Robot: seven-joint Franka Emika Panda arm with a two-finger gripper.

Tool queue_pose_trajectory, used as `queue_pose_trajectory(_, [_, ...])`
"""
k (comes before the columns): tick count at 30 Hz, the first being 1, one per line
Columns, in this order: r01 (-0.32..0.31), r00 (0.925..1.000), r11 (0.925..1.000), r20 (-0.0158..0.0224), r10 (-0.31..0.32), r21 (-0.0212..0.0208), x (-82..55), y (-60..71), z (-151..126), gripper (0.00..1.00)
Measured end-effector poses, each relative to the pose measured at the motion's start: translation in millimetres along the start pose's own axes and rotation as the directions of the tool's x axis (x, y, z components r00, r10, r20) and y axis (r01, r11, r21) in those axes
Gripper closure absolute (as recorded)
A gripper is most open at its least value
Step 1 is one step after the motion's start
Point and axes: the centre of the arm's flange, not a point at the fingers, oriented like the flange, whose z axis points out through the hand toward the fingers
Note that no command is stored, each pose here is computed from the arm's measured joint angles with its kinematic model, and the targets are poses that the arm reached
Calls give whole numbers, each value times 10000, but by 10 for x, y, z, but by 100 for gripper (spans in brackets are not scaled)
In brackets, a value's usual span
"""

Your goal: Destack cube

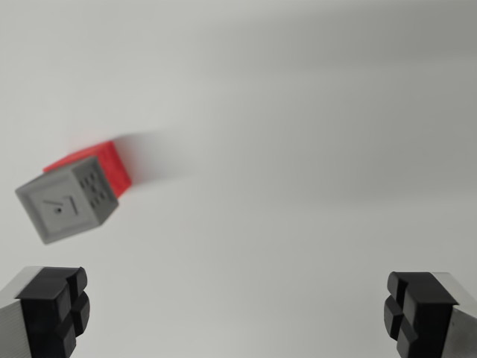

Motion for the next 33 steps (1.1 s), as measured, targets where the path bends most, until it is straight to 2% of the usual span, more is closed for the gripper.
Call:
queue_pose_trajectory(12, [0, 10000, 10000, 0, 0, 0, 0, 0, 0, 0])
queue_pose_trajectory(17, [27, 10000, 10000, 15, -27, -16, -13, -3, 13, 0])
queue_pose_trajectory(33, [438, 9990, 9990, 22, -438, -8, -197, -88, 170, 0])
